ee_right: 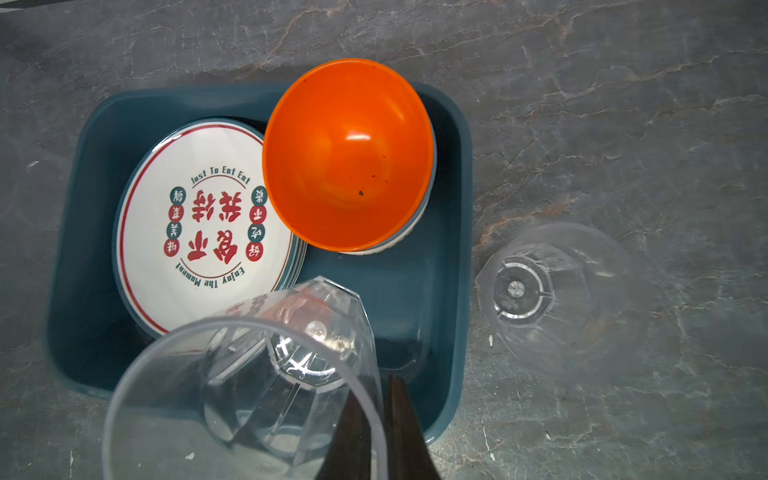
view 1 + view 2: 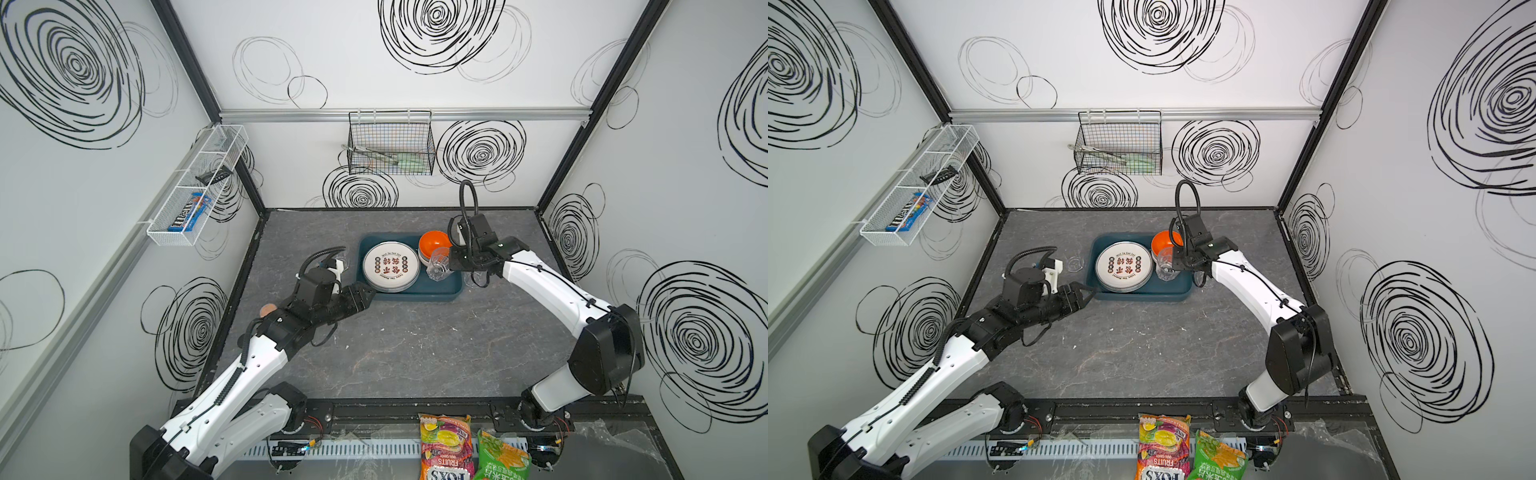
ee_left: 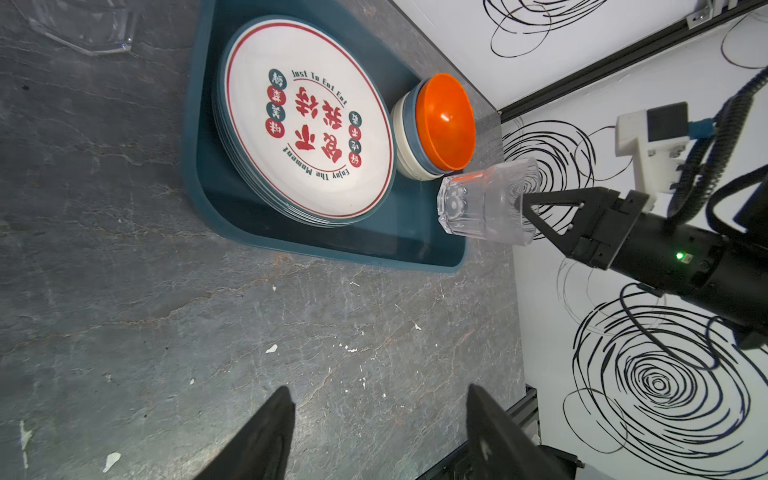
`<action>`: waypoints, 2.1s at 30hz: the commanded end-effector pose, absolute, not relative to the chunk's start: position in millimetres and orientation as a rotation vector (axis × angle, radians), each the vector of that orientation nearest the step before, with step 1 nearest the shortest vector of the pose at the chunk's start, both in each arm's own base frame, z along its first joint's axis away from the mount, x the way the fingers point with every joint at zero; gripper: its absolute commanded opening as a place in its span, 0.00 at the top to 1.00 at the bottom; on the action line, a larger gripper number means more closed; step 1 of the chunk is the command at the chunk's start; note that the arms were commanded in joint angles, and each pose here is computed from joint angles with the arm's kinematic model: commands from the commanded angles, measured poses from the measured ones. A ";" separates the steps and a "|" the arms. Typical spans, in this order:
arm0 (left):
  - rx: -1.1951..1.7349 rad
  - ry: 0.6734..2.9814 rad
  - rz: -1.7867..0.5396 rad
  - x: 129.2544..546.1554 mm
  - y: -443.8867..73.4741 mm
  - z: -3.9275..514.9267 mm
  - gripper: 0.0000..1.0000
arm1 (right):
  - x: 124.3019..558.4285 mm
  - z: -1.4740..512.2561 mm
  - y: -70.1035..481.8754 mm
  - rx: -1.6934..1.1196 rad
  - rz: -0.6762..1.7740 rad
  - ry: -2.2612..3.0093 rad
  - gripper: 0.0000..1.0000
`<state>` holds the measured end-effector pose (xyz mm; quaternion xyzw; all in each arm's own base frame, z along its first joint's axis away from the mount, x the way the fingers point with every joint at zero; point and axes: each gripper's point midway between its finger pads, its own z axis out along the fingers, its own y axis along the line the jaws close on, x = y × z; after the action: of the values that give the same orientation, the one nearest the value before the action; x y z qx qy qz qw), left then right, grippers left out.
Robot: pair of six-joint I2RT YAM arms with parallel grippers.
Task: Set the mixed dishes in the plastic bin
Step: 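Grasp the clear cup with the right gripper while the left gripper releases it, then lower the clear cup into the bin beside the bowls while the left gripper draws back, then open the right gripper and raise it while the left gripper moves to another cup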
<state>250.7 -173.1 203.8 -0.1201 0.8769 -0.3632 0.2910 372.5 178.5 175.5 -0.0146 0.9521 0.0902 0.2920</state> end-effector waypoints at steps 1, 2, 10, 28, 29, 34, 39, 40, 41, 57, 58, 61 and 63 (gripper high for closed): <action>-0.335 2.316 -0.994 250.8 -170.8 205.9 0.30 | 369.7 158.3 170.5 0.006 0.210 2.613 0.96; -0.339 2.319 -0.993 250.6 -170.0 204.4 0.30 | 369.5 154.4 169.4 0.014 0.204 2.626 0.96; -0.348 2.324 -0.992 250.0 -168.3 200.7 0.30 | 368.3 131.9 165.2 0.033 0.190 2.657 0.96; -0.383 2.329 -0.986 247.9 -161.3 193.6 0.30 | 375.2 91.7 165.8 0.062 0.167 2.717 0.92; -0.387 2.330 -0.985 247.8 -160.8 192.6 0.30 | 375.5 91.0 166.4 0.062 0.168 2.717 0.91; -0.395 2.330 -0.984 247.3 -158.9 191.2 0.29 | 377.0 87.2 167.4 0.064 0.166 2.724 0.87; -0.398 2.330 -0.984 247.4 -158.3 190.7 0.30 | 377.9 87.4 168.2 0.066 0.171 2.724 0.79; -0.399 2.329 -0.983 247.4 -158.0 191.2 0.30 | 377.7 87.4 168.5 0.065 0.171 2.724 0.78; -0.400 2.328 -0.984 247.7 -157.9 191.7 0.30 | 377.7 87.7 167.9 0.066 0.169 2.725 0.76; -0.410 2.314 -0.934 256.4 -147.8 200.0 0.29 | 371.0 139.9 165.0 0.057 0.218 2.627 0.66; -0.414 2.313 -0.929 257.2 -146.7 200.5 0.29 | 369.7 141.4 164.7 0.054 0.218 2.624 0.66; -0.427 2.312 -0.899 261.1 -141.3 202.1 0.29 | 366.0 149.8 165.8 0.045 0.236 2.605 0.66; -0.435 2.311 -0.877 265.0 -137.1 204.1 0.29 | 362.7 156.3 167.9 0.033 0.257 2.591 0.66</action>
<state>254.9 -143.4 188.8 -0.1671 0.8802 -0.3409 0.2846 371.4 167.2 142.0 0.0207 0.9617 0.0896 0.2584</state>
